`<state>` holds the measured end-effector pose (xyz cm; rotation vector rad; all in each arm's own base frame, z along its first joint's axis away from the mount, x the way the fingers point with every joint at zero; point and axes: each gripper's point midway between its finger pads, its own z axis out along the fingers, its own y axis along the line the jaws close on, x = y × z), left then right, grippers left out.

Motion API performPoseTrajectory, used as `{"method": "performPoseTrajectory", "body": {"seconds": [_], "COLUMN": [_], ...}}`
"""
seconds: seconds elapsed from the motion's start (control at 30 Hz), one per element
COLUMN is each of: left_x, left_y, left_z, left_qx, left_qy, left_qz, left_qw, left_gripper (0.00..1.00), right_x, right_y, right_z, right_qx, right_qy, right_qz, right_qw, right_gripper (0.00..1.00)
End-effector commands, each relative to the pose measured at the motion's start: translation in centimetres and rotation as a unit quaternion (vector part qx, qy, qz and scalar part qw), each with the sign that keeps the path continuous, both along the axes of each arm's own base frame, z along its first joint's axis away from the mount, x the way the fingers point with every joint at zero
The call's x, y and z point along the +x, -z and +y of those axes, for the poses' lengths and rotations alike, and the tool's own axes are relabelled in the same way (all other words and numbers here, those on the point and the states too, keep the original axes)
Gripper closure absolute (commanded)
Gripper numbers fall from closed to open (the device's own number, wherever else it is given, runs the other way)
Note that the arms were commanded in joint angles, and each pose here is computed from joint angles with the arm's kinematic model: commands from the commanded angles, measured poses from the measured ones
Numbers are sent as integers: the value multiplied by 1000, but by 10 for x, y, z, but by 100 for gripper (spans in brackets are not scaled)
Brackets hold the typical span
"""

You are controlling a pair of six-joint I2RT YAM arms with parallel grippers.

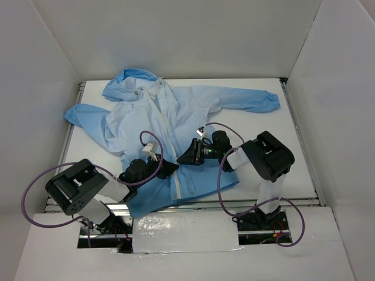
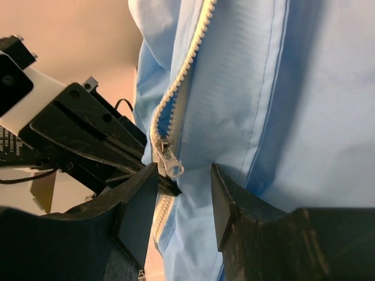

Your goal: Zip up the jacket

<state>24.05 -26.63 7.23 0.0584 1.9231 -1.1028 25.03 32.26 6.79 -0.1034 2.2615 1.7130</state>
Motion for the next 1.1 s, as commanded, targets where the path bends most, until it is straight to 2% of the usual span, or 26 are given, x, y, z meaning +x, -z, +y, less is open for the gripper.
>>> {"method": "performPoseTrajectory", "body": {"seconds": [0.0, 0.2, 0.33, 0.5, 0.7, 0.73, 0.83, 1.07], "left_x": [3, 1, 1, 2, 5, 5, 5, 4], "left_y": [-36, -34, -33, -31, -31, -30, -30, -25], "left_z": [-9, -11, -11, -10, -10, -10, -9, -10], "left_qx": [-36, -37, -39, -34, -33, -33, -31, -23], "left_qy": [21, 29, 30, 25, 23, 23, 21, 29], "left_qz": [-64, -62, -61, -58, -59, -59, -58, -47], "left_qw": [997, 997, 997, 997, 997, 997, 998, 998], "left_gripper": [100, 100, 100, 100, 100, 100, 100, 100], "right_x": [11, 11, 12, 7, 4, 3, 2, 3], "right_y": [-14, -33, -32, -30, -32, -32, -34, -38], "right_z": [8, 12, 15, 13, 11, 11, 10, 5], "right_qx": [14, 39, 35, 37, 37, 37, 36, -7], "right_qy": [3, -14, -27, -30, -32, -32, -31, -21], "right_qz": [-30, -63, -61, -58, -57, -55, -60, -82], "right_qw": [999, 997, 997, 997, 997, 997, 997, 996], "right_gripper": [52, 55, 65, 70, 85, 91, 100, 100]}}
